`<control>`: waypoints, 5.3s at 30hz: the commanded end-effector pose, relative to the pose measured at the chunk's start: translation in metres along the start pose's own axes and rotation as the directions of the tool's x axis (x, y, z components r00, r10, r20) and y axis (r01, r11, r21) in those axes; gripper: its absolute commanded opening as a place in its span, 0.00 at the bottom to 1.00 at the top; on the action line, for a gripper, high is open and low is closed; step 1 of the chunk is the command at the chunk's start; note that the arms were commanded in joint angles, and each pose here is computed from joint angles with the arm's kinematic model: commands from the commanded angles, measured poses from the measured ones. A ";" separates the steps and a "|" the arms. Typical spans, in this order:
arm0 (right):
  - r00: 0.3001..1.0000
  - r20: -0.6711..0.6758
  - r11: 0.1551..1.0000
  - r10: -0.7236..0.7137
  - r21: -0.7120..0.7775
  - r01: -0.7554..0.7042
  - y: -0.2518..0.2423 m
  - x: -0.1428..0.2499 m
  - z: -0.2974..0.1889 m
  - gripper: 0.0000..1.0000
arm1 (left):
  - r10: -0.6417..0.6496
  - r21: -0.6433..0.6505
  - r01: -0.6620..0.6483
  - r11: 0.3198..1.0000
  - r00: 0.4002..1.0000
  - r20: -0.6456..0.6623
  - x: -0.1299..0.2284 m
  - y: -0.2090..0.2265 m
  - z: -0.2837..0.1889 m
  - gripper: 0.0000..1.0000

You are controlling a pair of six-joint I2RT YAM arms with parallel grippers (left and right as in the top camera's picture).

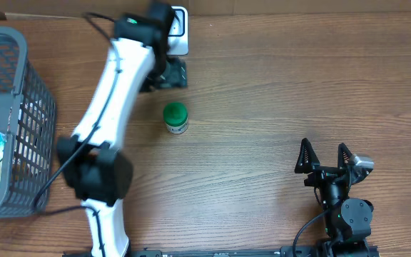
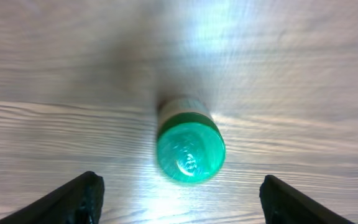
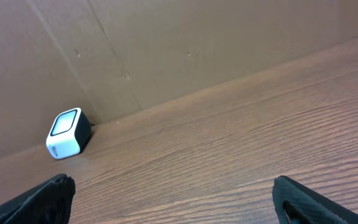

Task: Scan the item barcode
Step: 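Return the left gripper to the basket and grasp the teal packet, then move the teal packet under the scanner and release it on the table, then move the left gripper back into the basket and grasp the clear snack bag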

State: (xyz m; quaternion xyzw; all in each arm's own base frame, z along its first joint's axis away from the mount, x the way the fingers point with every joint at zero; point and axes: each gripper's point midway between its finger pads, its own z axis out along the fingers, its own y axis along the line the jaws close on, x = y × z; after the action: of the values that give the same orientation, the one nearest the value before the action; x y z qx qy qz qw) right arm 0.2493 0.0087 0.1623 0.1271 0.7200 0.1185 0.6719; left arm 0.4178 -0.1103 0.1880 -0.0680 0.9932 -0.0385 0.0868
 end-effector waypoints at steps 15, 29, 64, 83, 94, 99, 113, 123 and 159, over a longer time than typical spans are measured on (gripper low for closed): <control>1.000 0.001 1.000 -0.007 0.007 0.007 -0.002 0.002 0.000 1.00 | -0.656 -0.031 0.751 0.660 0.596 0.463 0.055 0.348 -0.197 0.83; 1.000 0.001 1.000 -0.007 0.008 0.007 -0.002 0.002 0.000 1.00 | -0.577 -0.166 0.640 0.750 0.756 0.311 0.059 0.431 -0.045 0.74; 1.000 0.001 1.000 -0.007 0.008 0.007 -0.002 0.002 0.000 1.00 | -0.653 -0.118 0.710 0.694 0.690 0.312 0.012 0.459 -0.033 0.04; 1.000 0.001 1.000 -0.007 0.008 0.007 -0.002 0.002 0.000 1.00 | -0.055 0.104 0.016 0.994 0.924 0.379 0.017 0.110 -0.187 0.05; 1.000 0.001 1.000 -0.007 0.008 0.007 -0.002 0.002 0.000 1.00 | 0.197 0.044 -0.206 0.978 0.968 0.155 0.039 -0.006 -0.066 0.05; 1.000 0.001 1.000 -0.007 0.008 0.007 -0.002 0.002 0.000 1.00 | 0.271 0.068 -0.278 0.958 0.958 0.092 0.058 -0.049 -0.011 0.04; 1.000 0.001 1.000 -0.007 0.008 0.007 -0.002 0.002 0.000 1.00 | 0.437 0.080 -0.435 0.897 0.899 -0.009 0.103 -0.126 0.070 0.08; 1.000 0.001 1.000 -0.007 0.008 0.007 -0.002 0.002 0.000 1.00 | 0.426 0.066 -0.421 0.905 0.900 -0.094 0.115 -0.123 0.096 0.34; 1.000 0.001 1.000 -0.007 0.008 0.007 -0.002 0.002 0.000 1.00 | 0.049 0.116 -0.085 0.990 0.958 0.283 -0.002 0.043 -0.096 0.88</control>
State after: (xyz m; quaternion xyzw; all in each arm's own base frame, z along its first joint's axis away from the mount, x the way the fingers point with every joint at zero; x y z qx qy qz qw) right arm 0.2493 0.0088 0.1625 0.1269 0.7198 0.1187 0.6721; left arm 0.4017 -0.0807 0.2479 -0.0311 0.9774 -0.0663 0.1985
